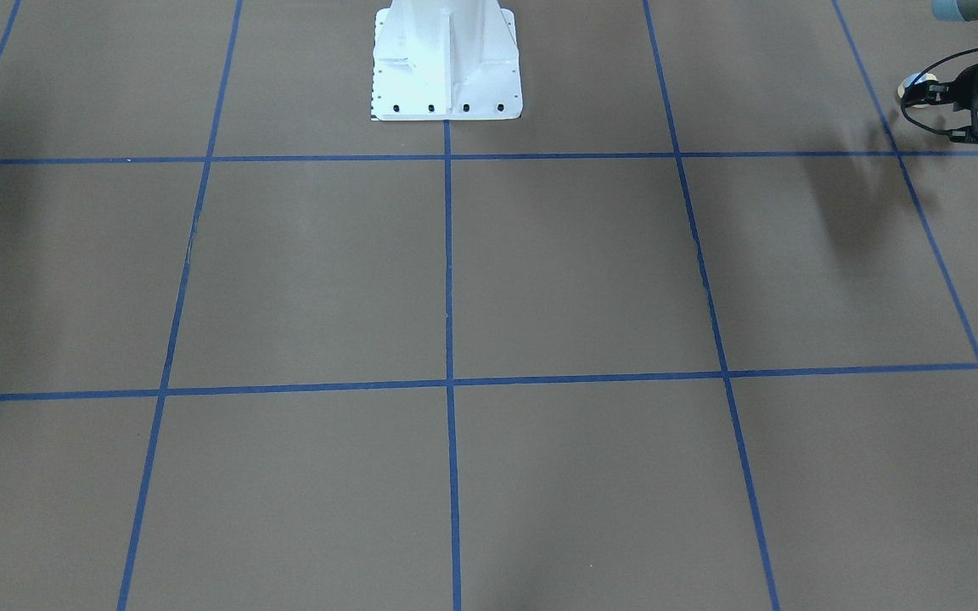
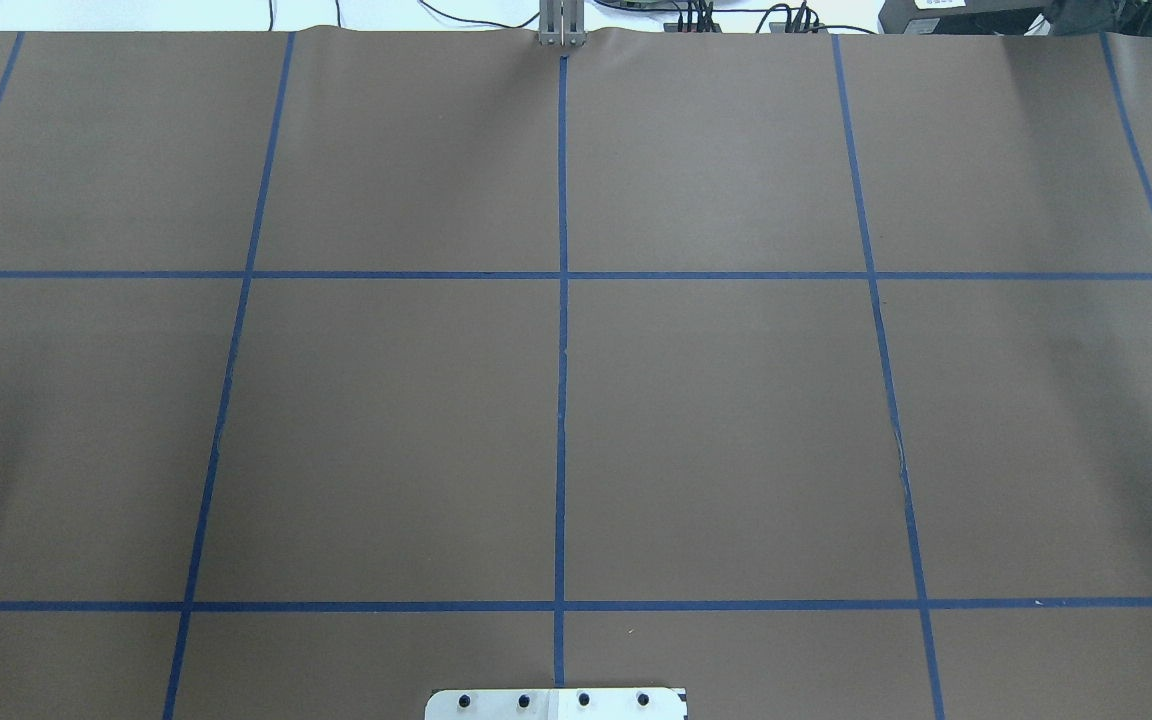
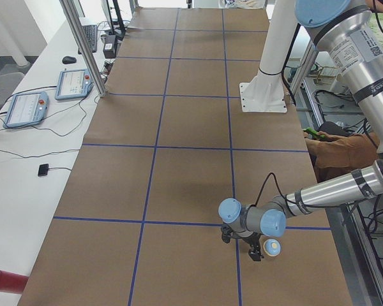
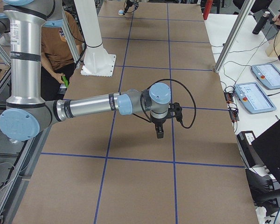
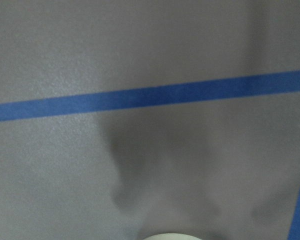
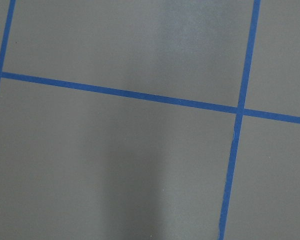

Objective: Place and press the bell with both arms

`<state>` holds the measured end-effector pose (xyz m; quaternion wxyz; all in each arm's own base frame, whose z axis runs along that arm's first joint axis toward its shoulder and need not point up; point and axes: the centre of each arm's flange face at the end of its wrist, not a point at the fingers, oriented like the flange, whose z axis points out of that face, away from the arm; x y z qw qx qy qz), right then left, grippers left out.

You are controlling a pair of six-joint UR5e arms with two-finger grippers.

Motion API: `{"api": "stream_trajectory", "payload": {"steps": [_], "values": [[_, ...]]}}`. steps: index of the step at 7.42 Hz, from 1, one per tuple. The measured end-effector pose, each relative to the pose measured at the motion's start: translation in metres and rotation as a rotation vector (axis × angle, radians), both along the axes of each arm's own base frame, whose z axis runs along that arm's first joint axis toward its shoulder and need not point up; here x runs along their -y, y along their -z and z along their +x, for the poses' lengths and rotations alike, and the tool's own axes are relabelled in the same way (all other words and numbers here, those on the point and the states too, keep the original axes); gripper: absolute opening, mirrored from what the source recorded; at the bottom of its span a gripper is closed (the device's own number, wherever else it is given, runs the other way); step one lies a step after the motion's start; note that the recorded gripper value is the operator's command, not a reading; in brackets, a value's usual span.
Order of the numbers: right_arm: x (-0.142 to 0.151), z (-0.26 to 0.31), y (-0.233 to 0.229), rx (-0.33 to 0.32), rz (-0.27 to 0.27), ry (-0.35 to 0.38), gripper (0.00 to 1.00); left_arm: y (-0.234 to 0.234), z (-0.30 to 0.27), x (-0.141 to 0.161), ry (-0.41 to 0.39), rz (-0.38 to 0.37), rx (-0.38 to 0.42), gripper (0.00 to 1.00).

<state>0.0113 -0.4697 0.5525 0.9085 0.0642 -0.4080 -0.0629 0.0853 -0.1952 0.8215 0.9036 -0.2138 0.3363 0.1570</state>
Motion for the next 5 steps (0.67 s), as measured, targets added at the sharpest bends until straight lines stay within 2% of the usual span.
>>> {"api": "stream_trajectory", "payload": {"steps": [2,5], "values": [[0.000,0.000,0.003,0.001,0.005,0.000,1.00,0.004,0.008,-0.012,0.007,-0.006,-0.010,1.00],[-0.001,0.000,0.003,0.001,0.005,0.000,1.00,0.005,-0.008,-0.037,0.009,-0.015,-0.032,1.00]]}}
